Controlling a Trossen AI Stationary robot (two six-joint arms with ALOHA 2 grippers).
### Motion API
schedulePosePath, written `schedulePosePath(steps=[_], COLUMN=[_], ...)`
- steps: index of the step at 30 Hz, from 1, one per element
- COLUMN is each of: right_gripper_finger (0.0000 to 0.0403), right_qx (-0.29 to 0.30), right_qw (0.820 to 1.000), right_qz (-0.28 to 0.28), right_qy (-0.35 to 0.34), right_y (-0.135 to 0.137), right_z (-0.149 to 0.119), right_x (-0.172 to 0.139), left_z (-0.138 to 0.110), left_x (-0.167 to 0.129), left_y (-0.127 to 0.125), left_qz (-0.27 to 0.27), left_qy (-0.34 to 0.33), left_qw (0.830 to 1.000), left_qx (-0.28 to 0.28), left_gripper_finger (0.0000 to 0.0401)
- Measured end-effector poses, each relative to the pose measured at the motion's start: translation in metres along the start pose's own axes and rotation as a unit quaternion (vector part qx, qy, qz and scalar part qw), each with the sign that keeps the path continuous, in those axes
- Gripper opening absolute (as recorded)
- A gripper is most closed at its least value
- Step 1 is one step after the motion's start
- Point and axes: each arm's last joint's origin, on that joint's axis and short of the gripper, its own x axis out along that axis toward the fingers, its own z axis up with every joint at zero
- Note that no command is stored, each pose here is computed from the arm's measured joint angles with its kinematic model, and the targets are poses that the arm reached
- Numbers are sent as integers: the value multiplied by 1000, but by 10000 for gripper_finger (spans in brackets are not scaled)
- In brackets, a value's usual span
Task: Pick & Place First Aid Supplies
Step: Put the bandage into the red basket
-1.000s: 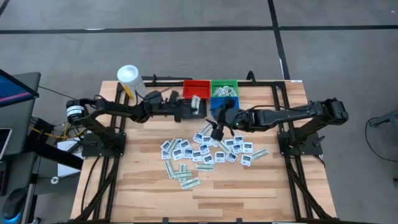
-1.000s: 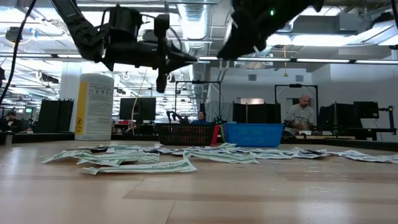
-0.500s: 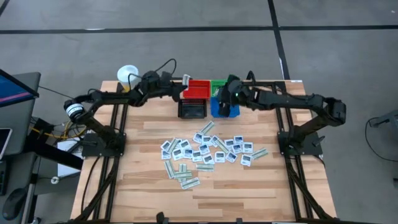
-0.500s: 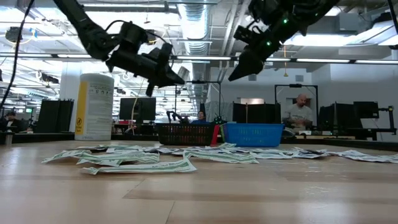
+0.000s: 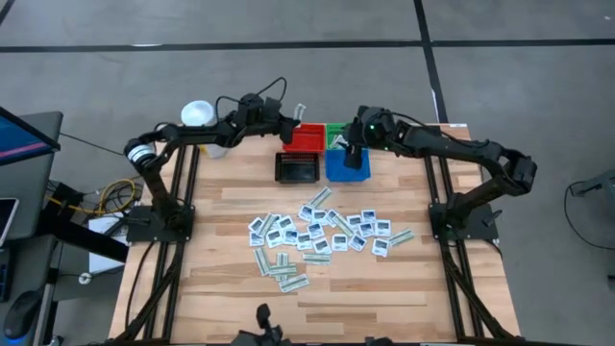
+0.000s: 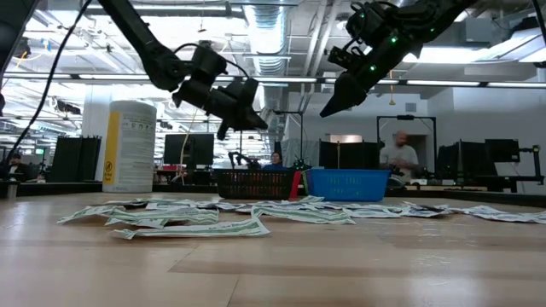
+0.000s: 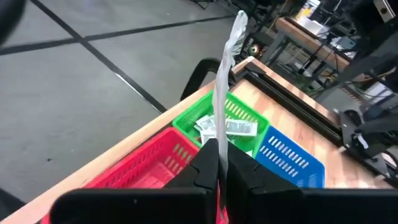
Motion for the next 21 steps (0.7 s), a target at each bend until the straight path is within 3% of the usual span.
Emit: schedulePosePath(steps=[7,15,21], right_gripper_finger=[217,217,217], right_qx=[4,-12,54], right_qw=[1000,1000,998], right_qz=[-5,0,1], right_qy=[3,21,41], right_y=[-4,-5,-7], right_z=[-2,-6,-10], right_x=[0,0,-7], left_z=[-2,-7,-9], left_x=[4,4,0], left_y=[0,-2,-28], left_qz=[0,5,-17], left_qy=[13,37,62], left_qw=[999,999,997], left_qx=[38,29,40], left_gripper_finger=[52,121,127])
